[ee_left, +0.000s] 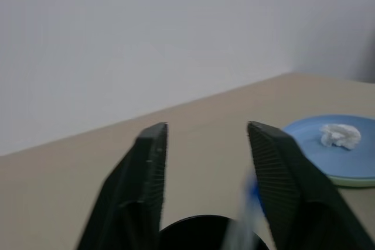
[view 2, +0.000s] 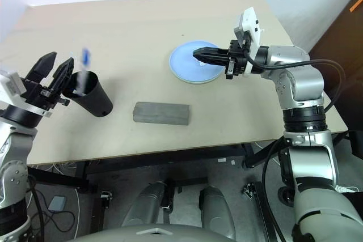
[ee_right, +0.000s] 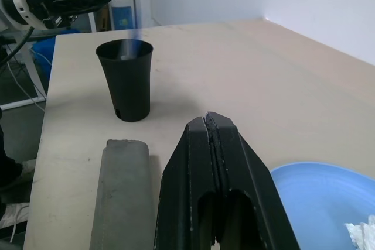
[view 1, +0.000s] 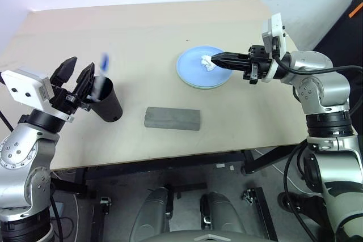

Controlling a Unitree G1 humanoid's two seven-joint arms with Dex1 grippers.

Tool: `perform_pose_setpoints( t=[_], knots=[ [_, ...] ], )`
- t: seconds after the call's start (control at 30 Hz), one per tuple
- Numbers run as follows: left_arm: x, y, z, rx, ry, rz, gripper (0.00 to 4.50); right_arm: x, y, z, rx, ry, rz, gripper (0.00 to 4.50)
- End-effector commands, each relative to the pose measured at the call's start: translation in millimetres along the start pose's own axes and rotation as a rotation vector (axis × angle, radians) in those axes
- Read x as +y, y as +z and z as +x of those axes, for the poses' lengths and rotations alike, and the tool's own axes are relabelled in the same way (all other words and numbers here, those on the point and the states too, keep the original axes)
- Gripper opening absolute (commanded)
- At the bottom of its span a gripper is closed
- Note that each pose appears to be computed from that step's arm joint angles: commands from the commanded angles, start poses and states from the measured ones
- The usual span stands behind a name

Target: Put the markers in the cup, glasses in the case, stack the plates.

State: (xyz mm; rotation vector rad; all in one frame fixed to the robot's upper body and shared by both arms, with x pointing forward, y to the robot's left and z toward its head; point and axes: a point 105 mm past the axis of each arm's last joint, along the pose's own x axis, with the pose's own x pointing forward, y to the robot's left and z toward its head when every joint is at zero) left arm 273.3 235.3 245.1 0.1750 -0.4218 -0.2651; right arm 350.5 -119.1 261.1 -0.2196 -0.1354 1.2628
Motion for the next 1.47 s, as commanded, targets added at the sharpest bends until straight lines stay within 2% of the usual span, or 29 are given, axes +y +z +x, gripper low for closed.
perform_pose_setpoints(
  t=[0.03,0.1,0.13,0.43,0.53,0.73,0.87,1.0,1.2,1.33,1.37,1.47],
  knots=[
    [3.5,12.8,-3.7,-0.045,0.013,0.043,3.69,-1.0,14.1,1.5,-0.031,0.005,-0.051,0.0],
    [3.1,13.5,-4.6,-0.047,0.015,0.046,4.33,-1.6,14.0,3.1,-0.034,0.008,-0.051,0.0],
    [3.1,14.1,-5.0,-0.05,0.016,0.048,4.42,-1.8,14.1,3.8,-0.036,0.01,-0.051,0.0],
    [-2.4,20.5,-24.2,-0.002,-0.062,-0.017,4.42,-1.9,13.6,6.6,-0.053,0.037,-0.02,0.0],
    [-5.6,19.8,-38.2,0.046,-0.117,0.026,4.42,-1.4,8.6,7.4,-0.039,0.048,0.013,0.0],
    [-2.5,9.6,-62.1,0.155,-0.197,-0.064,4.42,-4.4,5.4,5.8,-0.081,0.028,0.135,0.0],
    [-1.7,1.8,-70.4,0.193,-0.246,-0.126,4.42,10.1,-5.8,4.0,-0.055,0.061,0.149,0.0],
    [-2.8,-11.0,-71.1,0.252,-0.316,-0.144,4.5,13.6,-7.3,-6.7,-0.073,0.019,0.197,0.86],
    [-1.7,-14.3,-70.7,0.258,-0.371,-0.189,4.5,24.6,-8.4,-18.9,-0.057,0.018,0.211,2.97],
    [-1.4,-17.6,-73.2,0.278,-0.411,-0.207,4.5,33.5,-20.0,-29.6,0.016,0.016,0.199,4.31],
    [-0.3,-18.2,-73.6,0.278,-0.414,-0.209,4.5,32.7,-22.3,-31.1,0.028,-0.004,0.19,4.48],
    [1.1,-19.1,-73.7,0.274,-0.426,-0.208,4.5,29.8,-22.4,-36.3,0.015,-0.06,0.151,4.48]
  ],
)
